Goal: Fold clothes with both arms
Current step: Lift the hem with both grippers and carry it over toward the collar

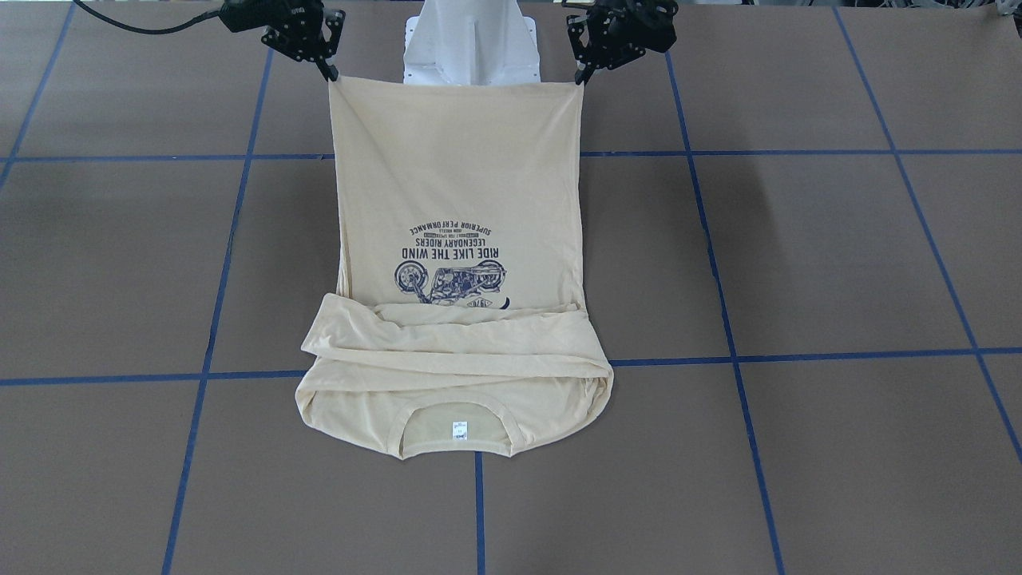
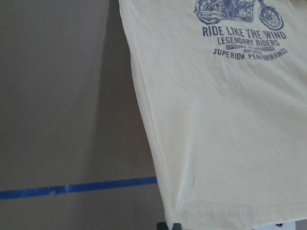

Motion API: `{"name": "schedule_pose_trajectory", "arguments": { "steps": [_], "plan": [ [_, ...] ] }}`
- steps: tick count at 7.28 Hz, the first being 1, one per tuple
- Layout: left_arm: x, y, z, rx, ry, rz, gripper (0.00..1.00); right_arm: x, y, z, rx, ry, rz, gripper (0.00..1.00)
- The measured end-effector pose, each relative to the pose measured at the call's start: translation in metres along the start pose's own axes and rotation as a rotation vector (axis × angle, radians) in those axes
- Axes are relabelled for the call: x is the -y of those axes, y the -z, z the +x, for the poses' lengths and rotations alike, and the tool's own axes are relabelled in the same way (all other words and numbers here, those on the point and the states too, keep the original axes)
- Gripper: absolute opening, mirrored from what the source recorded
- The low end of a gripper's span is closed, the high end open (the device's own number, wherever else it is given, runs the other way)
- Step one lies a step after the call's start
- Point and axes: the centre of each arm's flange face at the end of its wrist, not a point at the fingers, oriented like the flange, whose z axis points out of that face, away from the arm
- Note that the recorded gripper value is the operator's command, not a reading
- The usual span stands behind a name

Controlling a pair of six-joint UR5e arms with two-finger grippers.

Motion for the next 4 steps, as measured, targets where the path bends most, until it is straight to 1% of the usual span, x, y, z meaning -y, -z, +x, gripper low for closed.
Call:
{"name": "schedule_pose_trajectory", "arguments": {
  "steps": [1,2,3,4],
  "plan": [
    [-0.023,0.012,0.007,-0.023,0.014,-0.054,0.0,-0.015,0.018,-0.007,0.033,0.019,-0.048,0.0],
    [-0.035,0.021,0.012,-0.033,0.035,-0.086,0.0,-0.018,0.03,-0.01,0.054,0.023,-0.06,0.0],
    [-0.036,0.024,0.015,-0.034,0.05,-0.088,0.0,-0.011,0.035,-0.01,0.054,0.015,-0.037,0.0],
    [-0.027,0.021,0.019,-0.036,0.064,-0.063,0.0,0.003,0.031,-0.006,0.03,-0.002,0.01,0.0]
  ]
}}
